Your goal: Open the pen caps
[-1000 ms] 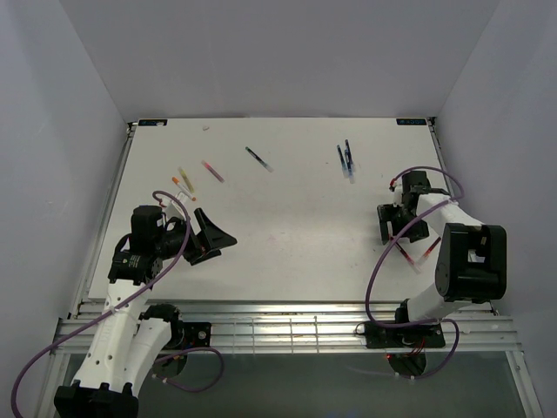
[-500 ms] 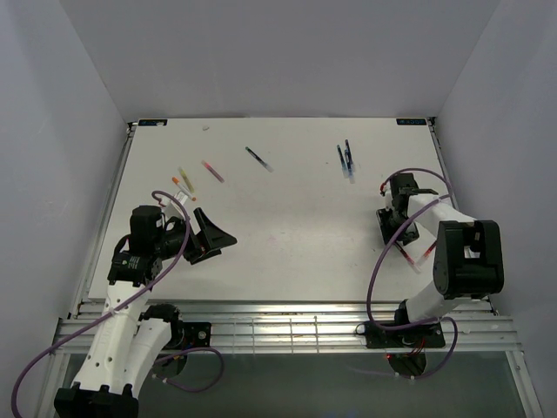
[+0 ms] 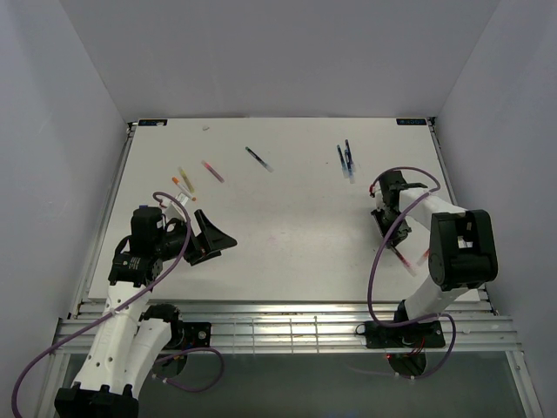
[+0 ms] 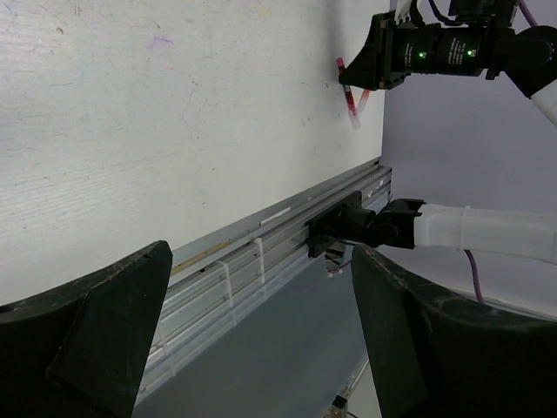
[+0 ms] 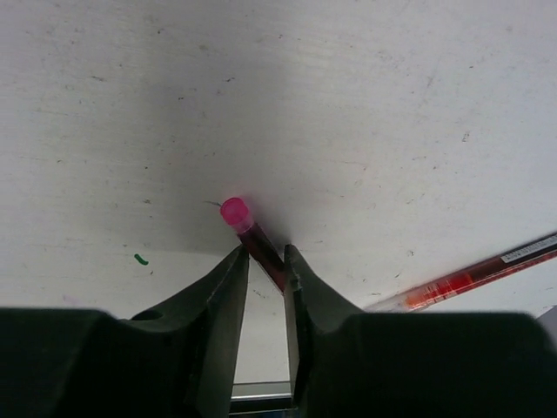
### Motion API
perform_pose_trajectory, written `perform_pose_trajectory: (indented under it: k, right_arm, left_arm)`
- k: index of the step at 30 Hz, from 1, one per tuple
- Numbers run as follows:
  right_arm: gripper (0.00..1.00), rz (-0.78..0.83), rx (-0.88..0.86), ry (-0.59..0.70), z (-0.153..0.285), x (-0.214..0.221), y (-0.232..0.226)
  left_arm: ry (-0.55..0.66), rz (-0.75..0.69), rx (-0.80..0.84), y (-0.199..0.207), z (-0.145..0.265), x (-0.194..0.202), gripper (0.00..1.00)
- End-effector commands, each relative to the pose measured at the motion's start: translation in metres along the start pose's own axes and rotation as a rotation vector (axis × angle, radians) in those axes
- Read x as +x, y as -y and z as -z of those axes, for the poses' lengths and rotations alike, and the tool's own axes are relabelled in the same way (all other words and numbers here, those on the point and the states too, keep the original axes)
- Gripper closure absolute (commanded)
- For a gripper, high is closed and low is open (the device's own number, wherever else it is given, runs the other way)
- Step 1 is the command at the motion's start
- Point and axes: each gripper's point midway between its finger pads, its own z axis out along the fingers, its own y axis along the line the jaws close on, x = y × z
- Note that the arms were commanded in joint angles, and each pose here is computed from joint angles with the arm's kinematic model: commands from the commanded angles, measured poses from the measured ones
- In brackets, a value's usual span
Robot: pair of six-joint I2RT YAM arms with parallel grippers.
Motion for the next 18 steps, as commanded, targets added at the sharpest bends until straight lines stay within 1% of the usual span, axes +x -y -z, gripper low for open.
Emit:
perform_pose_trajectory:
  k: [1, 3, 5, 6, 7, 8, 11, 13, 16, 17, 18]
  right_arm:
    - [0.74, 0.014, -0.129, -0.091, -0.027, 0.022, -0.028]
    - [0.79, 0.017, -0.158, -0.091, -0.028, 0.019, -0.033]
    - [0.91, 0.017, -0.171, -0.092, -0.028, 0.017, -0.035]
    - [0.92, 0.016, -0.187, -0.089, -0.028, 0.016, -0.037]
    - [0.92, 0.015, -0.196, -0.074, -0.026, 0.01, -0.038]
    - [0.92, 0.017, -0.229, -0.058, -0.024, 0.006, -0.045]
    - [0.92, 0.002, -0.243, -0.012, -0.014, -0.007, -0.052]
    - [0.92, -0.007, -0.231, 0.017, -0.008, -0.017, -0.056]
    - [0.92, -0.039, -0.233, 0.046, 0.005, -0.027, -0.073]
    - [0.92, -0.031, -0.243, 0.072, 0.014, -0.037, -0.083]
    - [0.92, -0.089, -0.245, 0.077, 0.02, -0.042, -0.09]
  left_arm:
    - [0.003, -0.04, 0.024, 0.007, 0.002, -0.002, 0.06]
    - [0.004, -0.043, 0.021, 0.006, 0.002, -0.002, 0.06]
    - [0.005, -0.041, 0.016, 0.005, 0.002, -0.002, 0.07]
    - [0.009, -0.044, 0.013, 0.005, 0.002, -0.003, 0.07]
    - [0.01, -0.048, 0.012, 0.004, 0.002, -0.003, 0.08]
    - [0.013, -0.051, 0.01, 0.004, 0.002, -0.003, 0.12]
    - [0.03, -0.071, -0.001, 0.004, 0.003, -0.007, 0.15]
    - [0.048, -0.083, -0.015, 0.003, 0.003, -0.012, 0.15]
    - [0.066, -0.096, -0.015, 0.004, 0.004, -0.015, 0.18]
    - [0.076, -0.096, 0.001, 0.007, 0.003, -0.017, 0.19]
    - [0.075, -0.101, 0.019, 0.009, 0.003, -0.016, 0.2]
